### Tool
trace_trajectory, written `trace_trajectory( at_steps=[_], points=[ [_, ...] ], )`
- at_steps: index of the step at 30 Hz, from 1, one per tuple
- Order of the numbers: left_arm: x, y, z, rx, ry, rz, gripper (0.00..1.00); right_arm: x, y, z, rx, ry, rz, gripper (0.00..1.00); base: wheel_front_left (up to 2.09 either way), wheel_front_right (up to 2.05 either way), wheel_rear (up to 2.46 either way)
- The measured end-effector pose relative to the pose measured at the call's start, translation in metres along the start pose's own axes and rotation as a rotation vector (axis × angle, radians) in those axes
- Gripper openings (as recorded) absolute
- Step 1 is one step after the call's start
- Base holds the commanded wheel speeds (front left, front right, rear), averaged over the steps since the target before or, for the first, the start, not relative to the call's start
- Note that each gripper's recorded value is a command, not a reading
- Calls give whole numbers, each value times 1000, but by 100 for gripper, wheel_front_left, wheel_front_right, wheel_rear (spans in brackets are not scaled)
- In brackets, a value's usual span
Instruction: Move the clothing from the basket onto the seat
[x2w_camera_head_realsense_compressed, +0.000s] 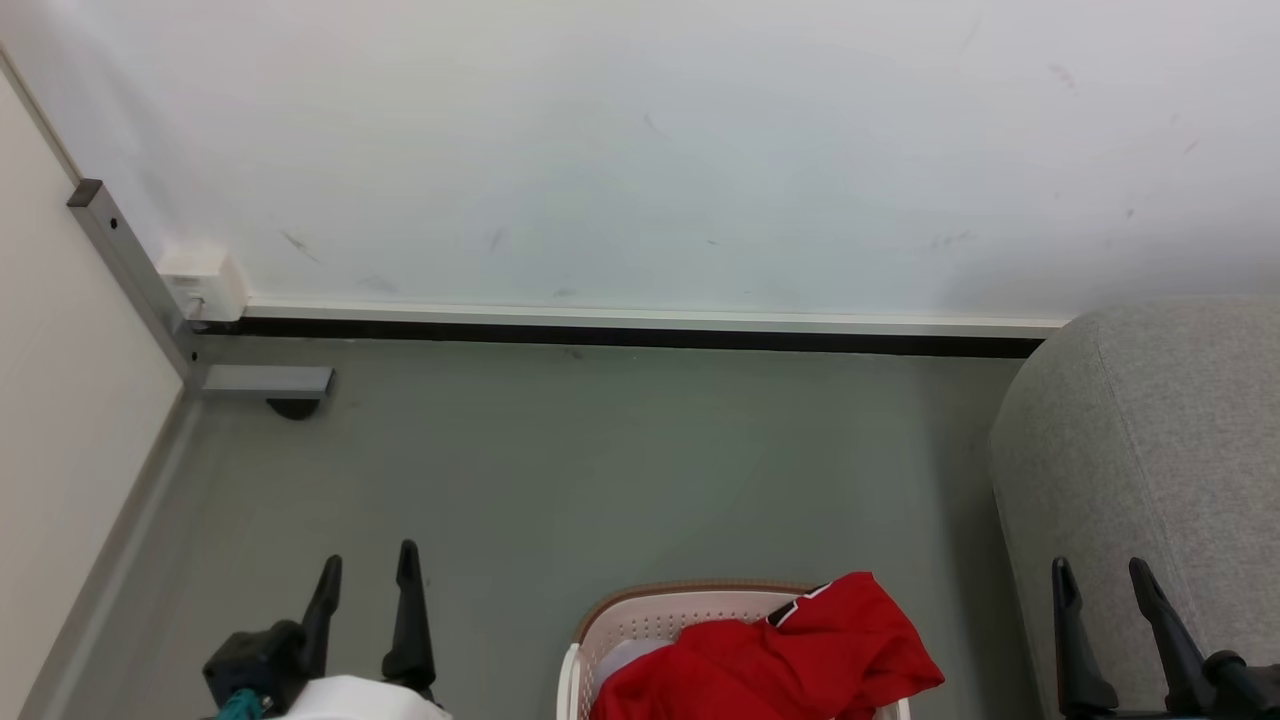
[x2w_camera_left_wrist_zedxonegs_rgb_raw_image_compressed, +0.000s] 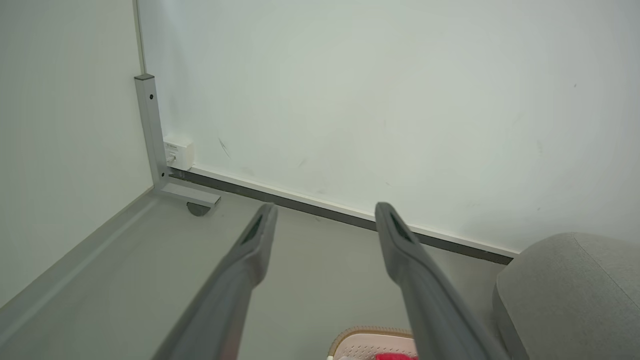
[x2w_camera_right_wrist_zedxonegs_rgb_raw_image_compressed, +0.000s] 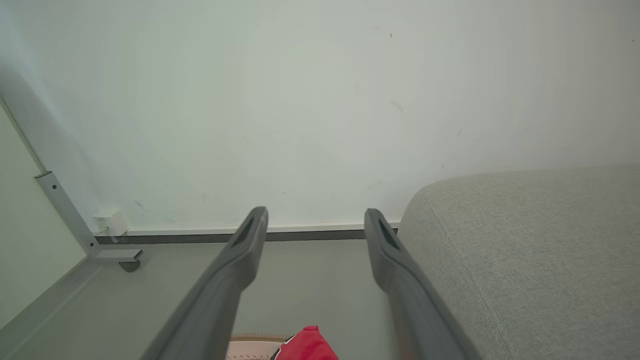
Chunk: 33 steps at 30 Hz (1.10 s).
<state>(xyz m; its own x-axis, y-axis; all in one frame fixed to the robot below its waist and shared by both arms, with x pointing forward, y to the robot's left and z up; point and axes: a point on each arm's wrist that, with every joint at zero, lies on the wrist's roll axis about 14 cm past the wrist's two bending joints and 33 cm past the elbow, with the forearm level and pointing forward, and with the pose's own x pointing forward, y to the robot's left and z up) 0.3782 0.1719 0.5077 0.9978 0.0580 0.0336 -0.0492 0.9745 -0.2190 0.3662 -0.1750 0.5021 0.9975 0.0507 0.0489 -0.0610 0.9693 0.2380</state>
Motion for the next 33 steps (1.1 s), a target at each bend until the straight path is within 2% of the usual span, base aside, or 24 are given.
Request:
trace_trajectory(
  at_steps=[33],
  points=[
    [-3,-4,-10,198,-11,-62,100,-7,1,-8,-197,6,33,100,0,0,0]
  ],
)
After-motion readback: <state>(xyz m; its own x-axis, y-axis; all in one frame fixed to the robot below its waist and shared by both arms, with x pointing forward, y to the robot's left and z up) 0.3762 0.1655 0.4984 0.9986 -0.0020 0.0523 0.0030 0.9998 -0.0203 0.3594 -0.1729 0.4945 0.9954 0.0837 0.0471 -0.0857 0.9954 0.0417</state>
